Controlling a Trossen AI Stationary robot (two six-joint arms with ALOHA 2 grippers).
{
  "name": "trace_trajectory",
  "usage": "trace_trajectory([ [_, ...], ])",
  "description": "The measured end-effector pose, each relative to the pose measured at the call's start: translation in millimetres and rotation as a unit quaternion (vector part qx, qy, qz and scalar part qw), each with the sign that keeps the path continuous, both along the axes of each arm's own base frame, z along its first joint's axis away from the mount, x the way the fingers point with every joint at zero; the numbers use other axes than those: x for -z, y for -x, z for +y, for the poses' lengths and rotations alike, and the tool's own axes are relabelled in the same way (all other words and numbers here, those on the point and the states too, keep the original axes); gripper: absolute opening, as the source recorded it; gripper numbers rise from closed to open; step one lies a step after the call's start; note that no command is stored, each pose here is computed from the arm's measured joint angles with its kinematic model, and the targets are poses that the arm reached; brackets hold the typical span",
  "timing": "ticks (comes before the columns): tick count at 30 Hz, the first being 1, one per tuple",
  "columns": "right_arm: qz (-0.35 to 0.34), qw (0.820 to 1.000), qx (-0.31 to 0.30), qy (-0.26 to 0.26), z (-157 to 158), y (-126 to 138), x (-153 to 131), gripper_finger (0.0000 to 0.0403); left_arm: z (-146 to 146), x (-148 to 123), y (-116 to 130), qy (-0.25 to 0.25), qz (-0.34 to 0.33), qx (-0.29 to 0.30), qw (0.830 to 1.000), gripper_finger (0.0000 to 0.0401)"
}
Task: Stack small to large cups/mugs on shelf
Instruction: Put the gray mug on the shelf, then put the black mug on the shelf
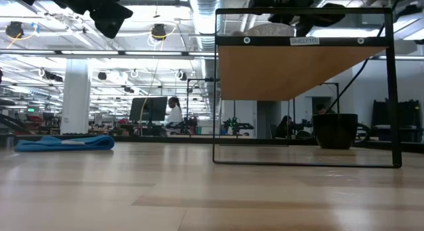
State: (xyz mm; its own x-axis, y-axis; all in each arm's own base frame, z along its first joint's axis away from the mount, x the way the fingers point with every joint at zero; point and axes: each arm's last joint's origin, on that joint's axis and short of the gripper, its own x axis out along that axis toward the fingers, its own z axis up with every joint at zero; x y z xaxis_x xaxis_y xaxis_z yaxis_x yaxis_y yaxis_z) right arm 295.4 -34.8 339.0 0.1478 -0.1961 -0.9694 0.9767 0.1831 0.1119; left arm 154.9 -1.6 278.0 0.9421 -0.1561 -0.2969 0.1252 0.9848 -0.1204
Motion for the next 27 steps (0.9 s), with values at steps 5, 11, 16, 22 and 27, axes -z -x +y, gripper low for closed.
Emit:
trace_trajectory([
  [5,-0.002,1.0,0.0,-0.001,0,1,-2,0.0182,0,0,0,0.0,0.0,0.0,1.0,0.0167],
  [11,-0.029,1.0,0.004,0.003,-2,3,-23,0.0219,0,0,0,0.0,0.0,0.0,1.0,0.0167],
  [16,-0.032,0.999,-0.002,0.008,-6,10,-40,0.0228,0,0,0,0.0,0.0,0.0,1.0,0.0167],
  [22,-0.051,0.998,-0.032,0.022,-12,17,-65,0.0225,0,2,1,0.001,0.01,0.0,1.0,0.0167],
  [27,-0.059,0.991,-0.11,0.047,-20,27,-81,0.0223,0,3,1,0.003,0.015,-0.001,1.0,0.0167],
])
